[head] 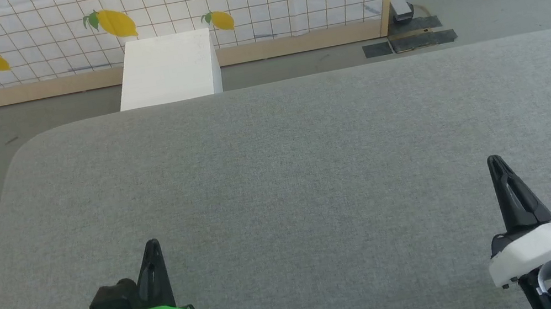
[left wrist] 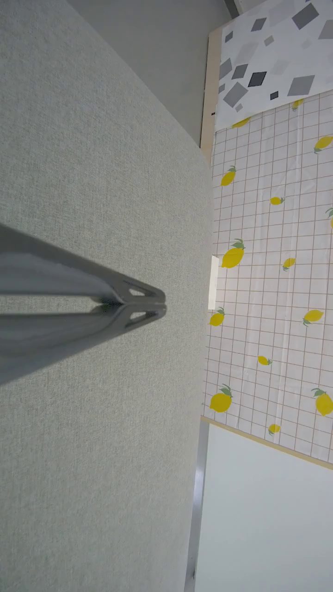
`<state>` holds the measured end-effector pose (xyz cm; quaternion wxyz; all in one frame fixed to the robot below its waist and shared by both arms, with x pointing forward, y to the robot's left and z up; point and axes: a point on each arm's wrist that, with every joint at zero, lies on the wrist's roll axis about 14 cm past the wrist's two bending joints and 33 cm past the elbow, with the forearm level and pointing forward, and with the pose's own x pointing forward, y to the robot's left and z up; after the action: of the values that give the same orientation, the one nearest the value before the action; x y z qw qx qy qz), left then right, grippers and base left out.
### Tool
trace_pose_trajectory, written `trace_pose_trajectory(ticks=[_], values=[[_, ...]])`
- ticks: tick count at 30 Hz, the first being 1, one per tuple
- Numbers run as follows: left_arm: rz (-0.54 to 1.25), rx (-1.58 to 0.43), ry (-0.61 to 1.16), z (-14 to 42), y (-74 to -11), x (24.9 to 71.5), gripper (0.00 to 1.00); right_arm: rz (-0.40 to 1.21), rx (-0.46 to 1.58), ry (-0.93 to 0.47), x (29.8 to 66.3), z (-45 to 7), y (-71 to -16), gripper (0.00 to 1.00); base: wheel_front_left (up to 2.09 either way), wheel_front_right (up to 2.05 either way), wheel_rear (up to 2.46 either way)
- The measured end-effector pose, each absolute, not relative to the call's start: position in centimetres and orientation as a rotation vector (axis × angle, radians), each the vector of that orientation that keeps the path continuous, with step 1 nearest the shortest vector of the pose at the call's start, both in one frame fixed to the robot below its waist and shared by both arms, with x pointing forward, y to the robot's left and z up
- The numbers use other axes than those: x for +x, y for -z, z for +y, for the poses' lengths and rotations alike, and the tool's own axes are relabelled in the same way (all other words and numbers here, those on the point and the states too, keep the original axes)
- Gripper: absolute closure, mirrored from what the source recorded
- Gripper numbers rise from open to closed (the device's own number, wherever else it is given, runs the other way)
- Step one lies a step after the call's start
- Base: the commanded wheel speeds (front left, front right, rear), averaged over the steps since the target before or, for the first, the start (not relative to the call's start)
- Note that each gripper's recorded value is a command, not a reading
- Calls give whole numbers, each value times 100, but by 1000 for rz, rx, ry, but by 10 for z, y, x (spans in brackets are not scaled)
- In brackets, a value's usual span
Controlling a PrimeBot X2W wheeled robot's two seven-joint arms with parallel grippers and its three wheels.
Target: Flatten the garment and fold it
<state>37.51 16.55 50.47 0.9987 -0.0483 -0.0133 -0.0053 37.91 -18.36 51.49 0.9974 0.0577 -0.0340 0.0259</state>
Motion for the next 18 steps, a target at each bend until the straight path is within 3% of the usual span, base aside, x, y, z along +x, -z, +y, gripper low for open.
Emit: trace_pose_trajectory(ticks=[18], values=[[-23,-69,14,167,-509,375,100,-56,88,-71,378,-178,-518,100,0,0,0]])
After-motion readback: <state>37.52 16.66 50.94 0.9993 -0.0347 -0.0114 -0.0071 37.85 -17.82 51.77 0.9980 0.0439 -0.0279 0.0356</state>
